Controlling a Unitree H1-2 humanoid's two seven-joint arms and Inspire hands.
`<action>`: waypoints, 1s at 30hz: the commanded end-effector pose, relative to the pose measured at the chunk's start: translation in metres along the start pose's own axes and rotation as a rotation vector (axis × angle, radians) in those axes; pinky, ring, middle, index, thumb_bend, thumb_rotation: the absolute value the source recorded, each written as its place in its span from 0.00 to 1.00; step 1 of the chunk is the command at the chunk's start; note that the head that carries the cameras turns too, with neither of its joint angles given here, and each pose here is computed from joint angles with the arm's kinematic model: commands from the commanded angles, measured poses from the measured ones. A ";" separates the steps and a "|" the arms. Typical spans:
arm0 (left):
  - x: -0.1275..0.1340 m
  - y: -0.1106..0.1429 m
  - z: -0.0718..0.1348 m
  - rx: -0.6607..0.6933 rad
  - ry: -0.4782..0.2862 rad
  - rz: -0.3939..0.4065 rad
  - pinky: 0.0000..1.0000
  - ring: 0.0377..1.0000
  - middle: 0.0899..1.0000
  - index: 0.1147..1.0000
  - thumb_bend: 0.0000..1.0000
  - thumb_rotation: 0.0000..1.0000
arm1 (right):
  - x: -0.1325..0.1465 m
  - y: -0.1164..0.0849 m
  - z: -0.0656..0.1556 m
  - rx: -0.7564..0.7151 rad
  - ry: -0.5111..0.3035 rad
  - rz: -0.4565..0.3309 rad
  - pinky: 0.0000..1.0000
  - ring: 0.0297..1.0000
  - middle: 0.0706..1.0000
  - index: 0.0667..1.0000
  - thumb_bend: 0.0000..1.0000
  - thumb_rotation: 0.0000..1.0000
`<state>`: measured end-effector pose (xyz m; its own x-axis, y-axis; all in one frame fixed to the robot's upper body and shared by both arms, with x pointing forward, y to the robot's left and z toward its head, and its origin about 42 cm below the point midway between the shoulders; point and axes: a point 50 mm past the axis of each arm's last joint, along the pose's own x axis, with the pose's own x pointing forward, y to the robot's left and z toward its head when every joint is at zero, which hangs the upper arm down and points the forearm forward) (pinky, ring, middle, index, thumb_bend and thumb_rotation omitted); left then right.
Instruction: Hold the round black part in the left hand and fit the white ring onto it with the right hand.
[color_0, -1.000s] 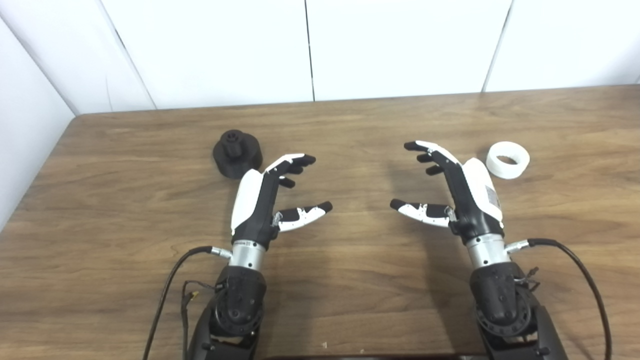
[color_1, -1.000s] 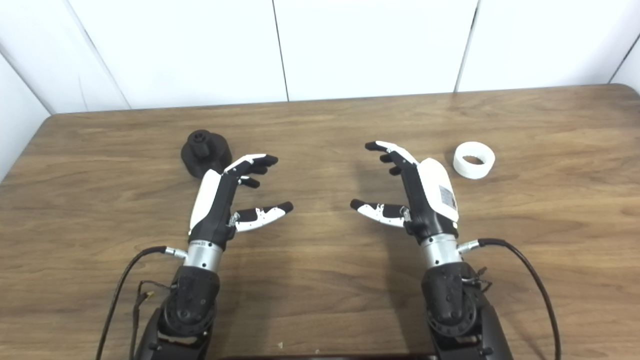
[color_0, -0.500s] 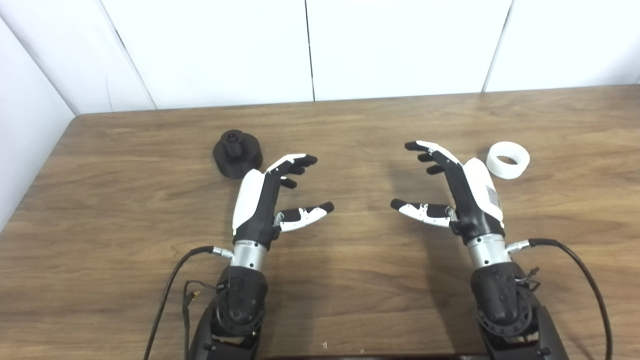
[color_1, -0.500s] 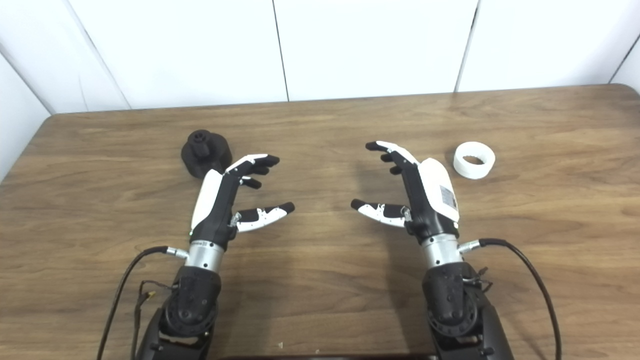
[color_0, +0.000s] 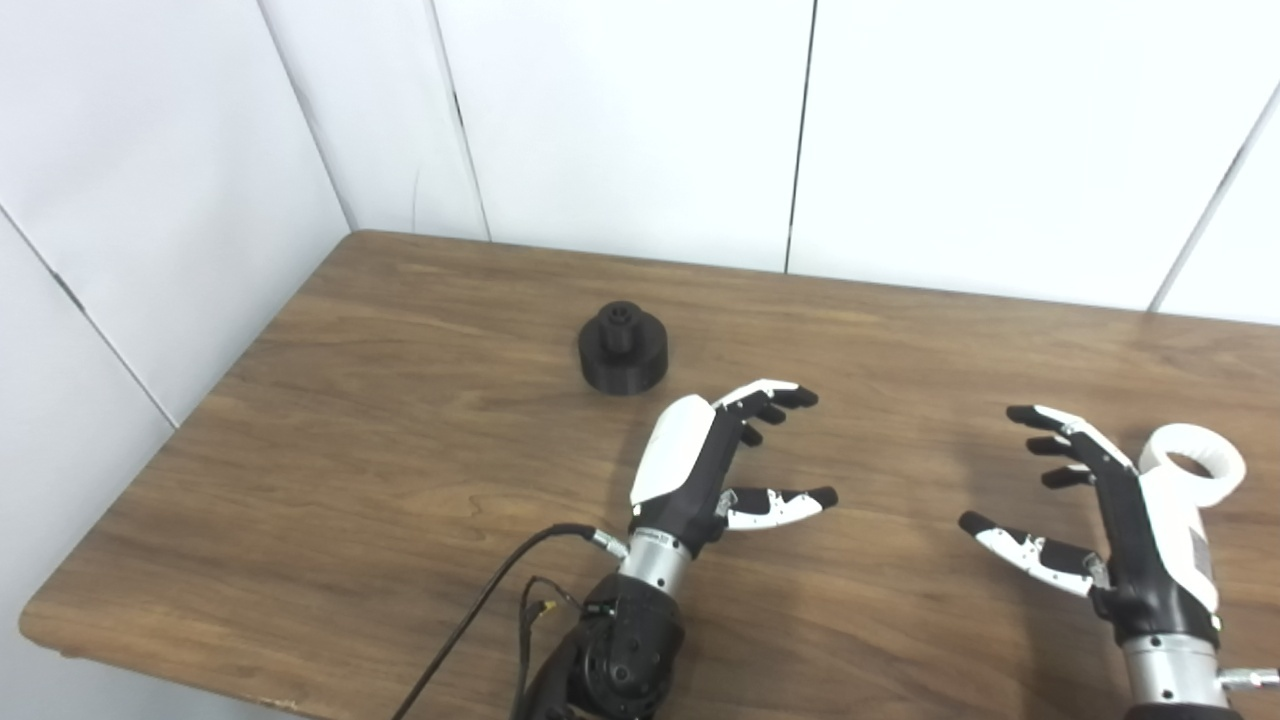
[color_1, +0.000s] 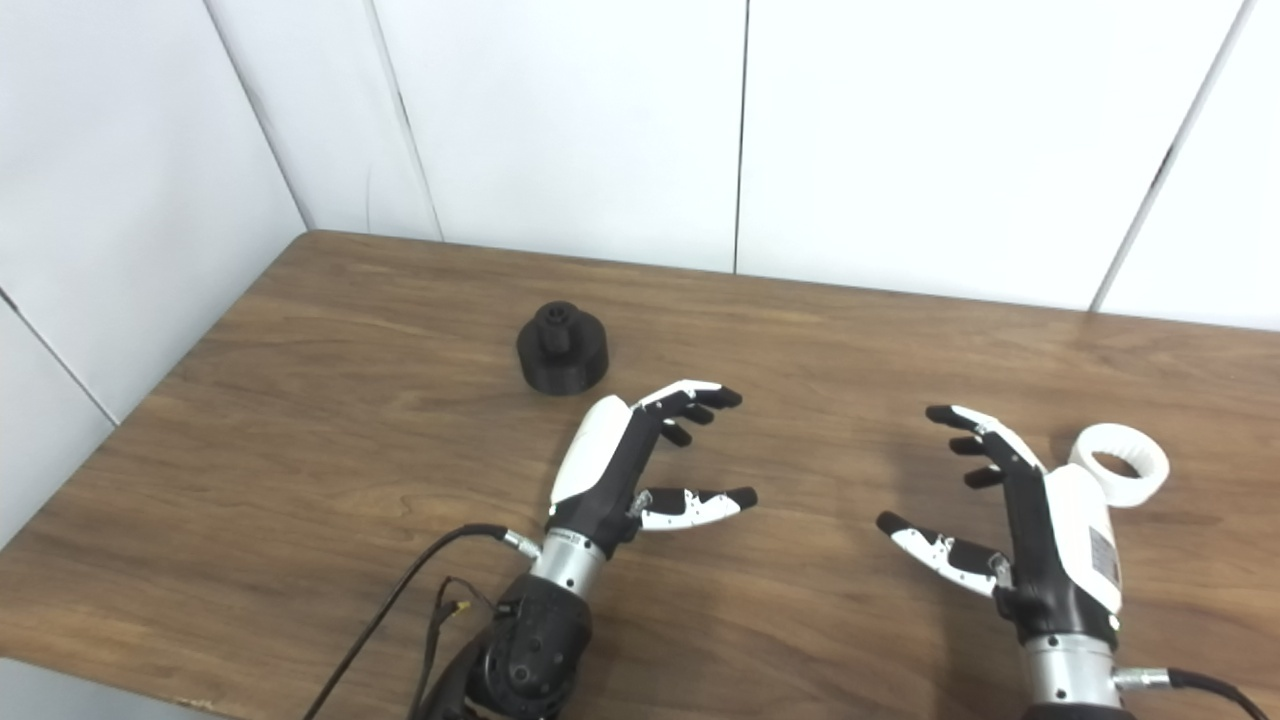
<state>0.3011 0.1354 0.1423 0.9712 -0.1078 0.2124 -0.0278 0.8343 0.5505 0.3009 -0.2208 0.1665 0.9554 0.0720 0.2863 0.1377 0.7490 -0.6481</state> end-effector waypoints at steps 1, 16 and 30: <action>0.012 0.007 0.015 0.011 -0.076 0.048 0.63 0.71 0.74 0.66 0.71 0.16 | 0.011 -0.009 0.012 0.010 -0.082 -0.046 0.61 0.72 0.78 0.73 0.70 0.00; 0.020 0.054 -0.002 0.321 0.035 0.167 0.97 1.00 1.00 0.71 0.83 0.48 | 0.012 -0.010 0.013 0.010 -0.079 -0.043 0.61 0.72 0.78 0.73 0.70 0.00; 0.033 0.135 -0.033 0.511 0.140 0.366 1.00 1.00 1.00 0.78 0.91 0.49 | 0.014 -0.011 0.011 0.021 -0.074 -0.037 0.62 0.73 0.79 0.74 0.68 0.00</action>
<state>0.3273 0.2521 0.1709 0.9416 0.2094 0.2636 -0.3336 0.4754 0.8141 0.3035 -0.2222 0.1675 0.9559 0.0746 0.2840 0.1299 0.7600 -0.6368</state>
